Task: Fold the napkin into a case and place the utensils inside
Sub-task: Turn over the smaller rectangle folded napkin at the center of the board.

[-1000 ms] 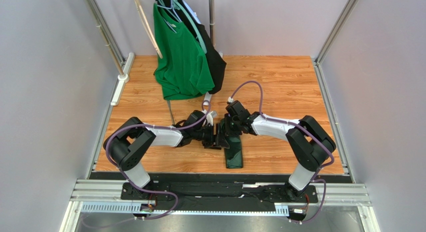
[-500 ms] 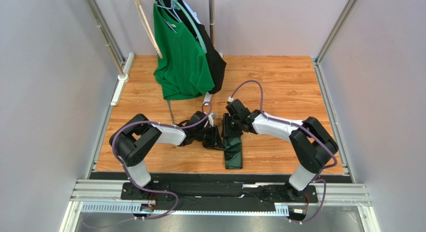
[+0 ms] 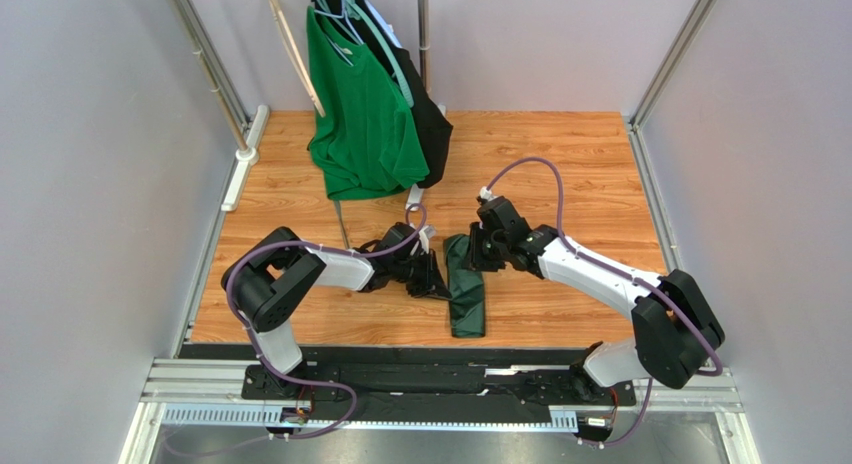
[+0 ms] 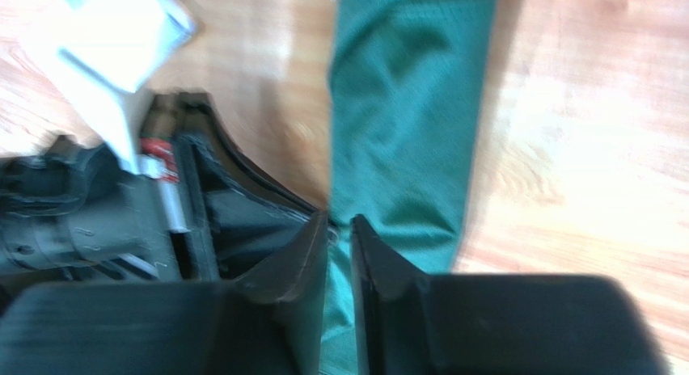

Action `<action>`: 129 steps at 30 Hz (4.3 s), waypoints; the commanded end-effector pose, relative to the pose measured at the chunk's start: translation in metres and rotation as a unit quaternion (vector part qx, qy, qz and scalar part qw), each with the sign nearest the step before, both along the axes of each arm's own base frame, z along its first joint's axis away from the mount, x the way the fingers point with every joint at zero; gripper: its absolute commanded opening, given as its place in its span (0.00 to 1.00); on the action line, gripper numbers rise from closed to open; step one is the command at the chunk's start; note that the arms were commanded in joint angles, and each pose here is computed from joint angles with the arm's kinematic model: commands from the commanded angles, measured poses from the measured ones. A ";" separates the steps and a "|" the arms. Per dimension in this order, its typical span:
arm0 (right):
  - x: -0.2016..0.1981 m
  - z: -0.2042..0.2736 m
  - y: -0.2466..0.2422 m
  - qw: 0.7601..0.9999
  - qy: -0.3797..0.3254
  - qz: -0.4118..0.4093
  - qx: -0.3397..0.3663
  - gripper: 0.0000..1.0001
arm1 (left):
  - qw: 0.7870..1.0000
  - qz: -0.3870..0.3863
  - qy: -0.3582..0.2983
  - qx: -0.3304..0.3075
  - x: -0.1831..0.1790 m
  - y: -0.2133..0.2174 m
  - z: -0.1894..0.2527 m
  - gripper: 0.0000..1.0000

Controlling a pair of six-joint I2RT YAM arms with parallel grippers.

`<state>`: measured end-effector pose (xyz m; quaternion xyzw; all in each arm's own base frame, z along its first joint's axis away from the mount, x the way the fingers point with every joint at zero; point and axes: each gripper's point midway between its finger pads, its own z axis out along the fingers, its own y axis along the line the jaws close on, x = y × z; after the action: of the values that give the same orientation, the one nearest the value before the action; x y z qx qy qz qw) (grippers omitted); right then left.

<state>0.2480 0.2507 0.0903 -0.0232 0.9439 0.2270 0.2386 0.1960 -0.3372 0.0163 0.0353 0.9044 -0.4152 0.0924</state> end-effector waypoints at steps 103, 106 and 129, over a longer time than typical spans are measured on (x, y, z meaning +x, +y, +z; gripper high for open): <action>-0.056 -0.088 0.016 0.945 -0.044 0.094 -0.309 0.00 | 0.996 0.025 -0.079 0.041 0.107 0.005 0.044 0.23; -0.054 -0.074 0.024 0.952 -0.055 0.095 -0.285 0.00 | 0.996 0.036 -0.082 0.021 0.107 0.013 0.066 0.46; -0.057 -0.021 0.045 0.989 -0.097 0.097 -0.055 0.00 | 0.995 0.054 0.058 -0.052 0.050 0.049 0.075 0.88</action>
<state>0.1824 0.2832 0.0518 -0.1523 0.9384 0.1533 0.2696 0.2611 -0.2745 0.1074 -0.0322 0.8936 -0.4286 0.1294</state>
